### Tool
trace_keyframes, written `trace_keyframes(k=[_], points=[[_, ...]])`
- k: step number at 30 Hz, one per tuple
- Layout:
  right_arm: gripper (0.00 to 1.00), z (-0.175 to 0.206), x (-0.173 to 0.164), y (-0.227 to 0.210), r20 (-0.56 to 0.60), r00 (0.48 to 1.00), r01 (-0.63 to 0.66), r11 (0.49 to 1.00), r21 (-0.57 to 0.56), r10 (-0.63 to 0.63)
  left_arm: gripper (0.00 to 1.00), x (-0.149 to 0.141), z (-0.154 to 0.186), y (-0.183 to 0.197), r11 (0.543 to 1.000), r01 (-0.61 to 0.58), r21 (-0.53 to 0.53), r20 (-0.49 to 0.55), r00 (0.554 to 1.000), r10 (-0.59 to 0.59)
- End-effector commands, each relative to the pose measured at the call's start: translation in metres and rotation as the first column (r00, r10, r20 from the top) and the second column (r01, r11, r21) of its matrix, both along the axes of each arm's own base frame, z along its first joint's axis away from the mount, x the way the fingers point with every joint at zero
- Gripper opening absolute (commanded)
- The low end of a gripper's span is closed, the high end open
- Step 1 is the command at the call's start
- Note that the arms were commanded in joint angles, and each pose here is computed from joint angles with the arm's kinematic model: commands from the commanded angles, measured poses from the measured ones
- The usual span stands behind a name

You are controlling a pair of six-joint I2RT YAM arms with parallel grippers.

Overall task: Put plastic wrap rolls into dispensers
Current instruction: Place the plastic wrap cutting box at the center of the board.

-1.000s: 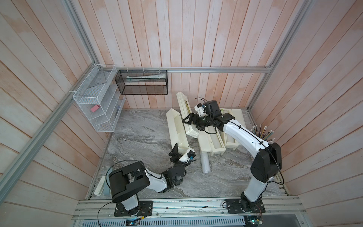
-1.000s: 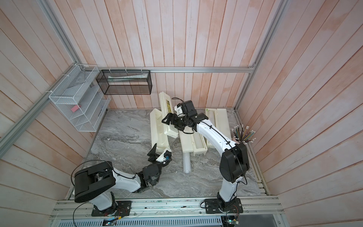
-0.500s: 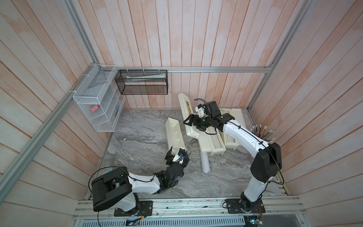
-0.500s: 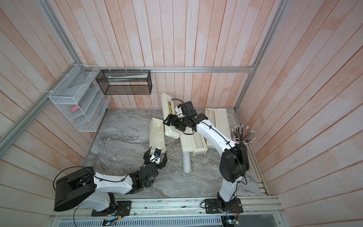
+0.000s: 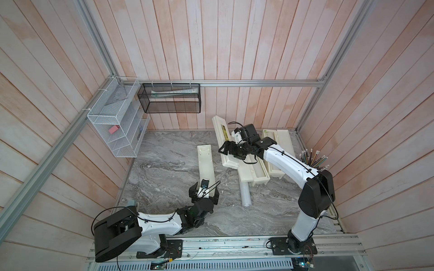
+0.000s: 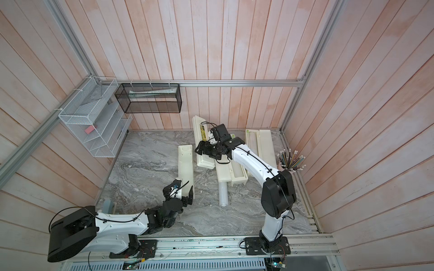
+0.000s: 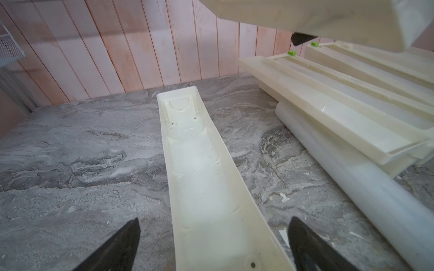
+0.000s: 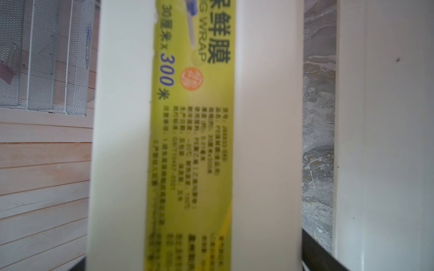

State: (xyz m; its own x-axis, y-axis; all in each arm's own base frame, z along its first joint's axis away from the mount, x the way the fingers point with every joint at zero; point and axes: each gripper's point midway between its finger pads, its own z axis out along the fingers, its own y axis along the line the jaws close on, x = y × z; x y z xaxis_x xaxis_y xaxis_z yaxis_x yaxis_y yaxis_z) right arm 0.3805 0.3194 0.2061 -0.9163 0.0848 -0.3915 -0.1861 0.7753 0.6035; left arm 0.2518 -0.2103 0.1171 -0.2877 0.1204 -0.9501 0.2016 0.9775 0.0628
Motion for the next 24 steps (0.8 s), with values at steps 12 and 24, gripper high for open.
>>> trace_keyframes(k=[12,24], points=[[0.85,-0.066,0.016,-0.002,0.005,0.999,0.040,0.968,-0.247,-0.040,0.93,0.023,0.005,0.040,0.980,-0.132,-0.151,-0.246,0.965,0.092],[0.86,-0.106,0.026,0.011,-0.004,0.999,0.048,0.926,-0.375,-0.053,0.82,0.072,-0.001,0.058,0.953,-0.196,-0.232,-0.412,0.907,0.086]])
